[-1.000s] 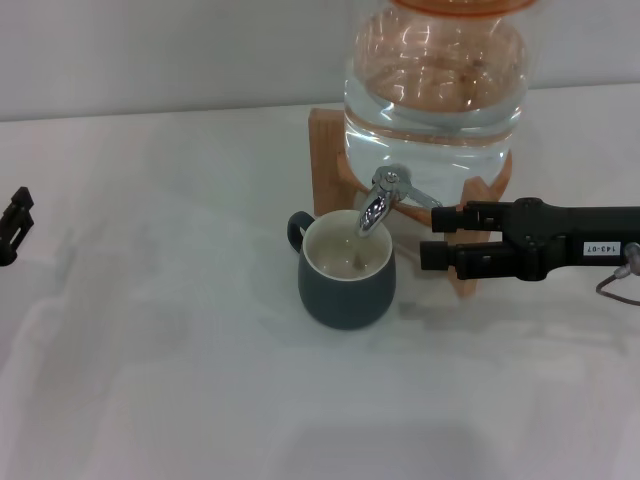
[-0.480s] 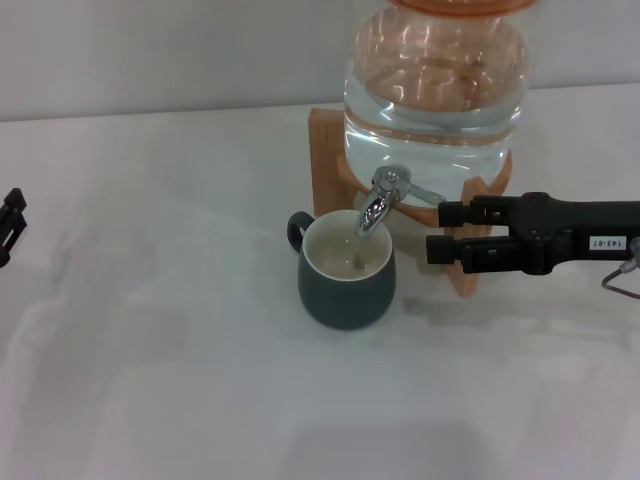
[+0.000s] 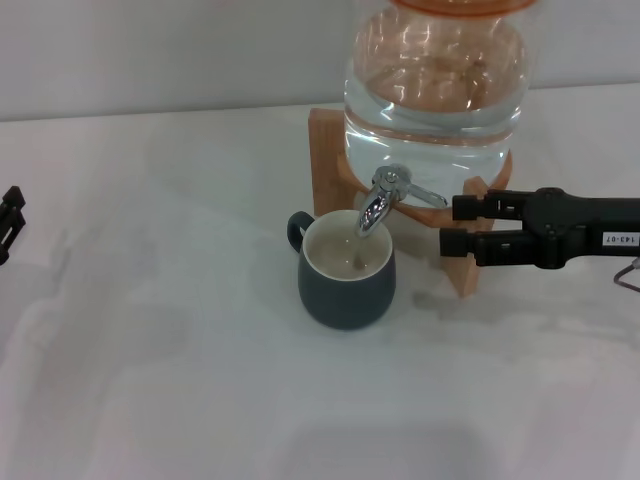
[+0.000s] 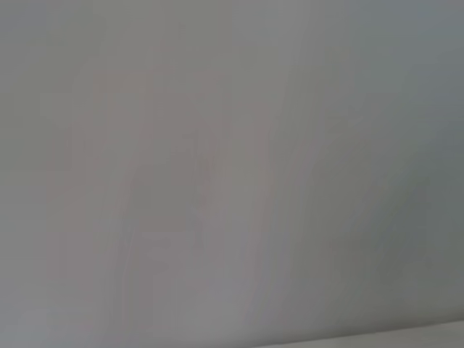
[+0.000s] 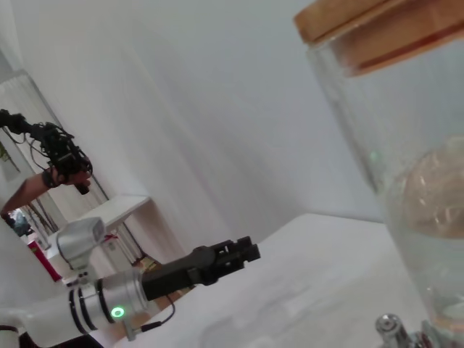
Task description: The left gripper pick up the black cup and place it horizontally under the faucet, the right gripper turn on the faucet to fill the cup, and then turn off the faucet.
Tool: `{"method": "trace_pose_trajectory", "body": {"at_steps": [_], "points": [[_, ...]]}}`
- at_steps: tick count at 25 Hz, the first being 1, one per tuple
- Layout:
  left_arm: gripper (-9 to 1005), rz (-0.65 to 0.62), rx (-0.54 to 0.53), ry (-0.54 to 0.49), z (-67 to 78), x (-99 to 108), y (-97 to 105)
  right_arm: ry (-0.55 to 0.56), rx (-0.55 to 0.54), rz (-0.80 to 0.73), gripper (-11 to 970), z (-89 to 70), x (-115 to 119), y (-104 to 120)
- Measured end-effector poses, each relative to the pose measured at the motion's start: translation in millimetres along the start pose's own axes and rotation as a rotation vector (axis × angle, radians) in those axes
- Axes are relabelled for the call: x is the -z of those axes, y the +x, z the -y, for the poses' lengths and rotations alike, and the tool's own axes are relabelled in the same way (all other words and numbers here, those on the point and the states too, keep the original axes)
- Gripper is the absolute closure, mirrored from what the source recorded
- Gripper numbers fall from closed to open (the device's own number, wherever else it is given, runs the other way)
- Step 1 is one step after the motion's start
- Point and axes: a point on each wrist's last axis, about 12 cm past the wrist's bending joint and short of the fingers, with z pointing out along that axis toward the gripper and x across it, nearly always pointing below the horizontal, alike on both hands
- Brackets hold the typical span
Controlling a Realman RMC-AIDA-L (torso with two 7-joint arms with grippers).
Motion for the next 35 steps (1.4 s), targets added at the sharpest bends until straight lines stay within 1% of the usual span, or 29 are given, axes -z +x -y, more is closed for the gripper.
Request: {"method": "trace_pose_trajectory", "body": {"at_steps": [12, 20, 30, 35], "points": [[468, 0.006, 0.004, 0.007, 1.5, 1, 0, -0.002, 0.003, -0.012, 118, 0.0, -6, -1], [468, -0.005, 0.007, 0.001, 0.5, 2, 3, -0.058, 0.015, -0.029, 118, -4.0, -18, -6], [468, -0.008, 0.007, -0.001, 0.0, 2, 3, -0.109, 0.016, -0.038, 118, -9.8, -18, -5], [468, -0.004, 0.007, 0.003, 0.5, 2, 3, -0.070, 0.016, -0.022, 118, -5.5, -9, -6]]}}
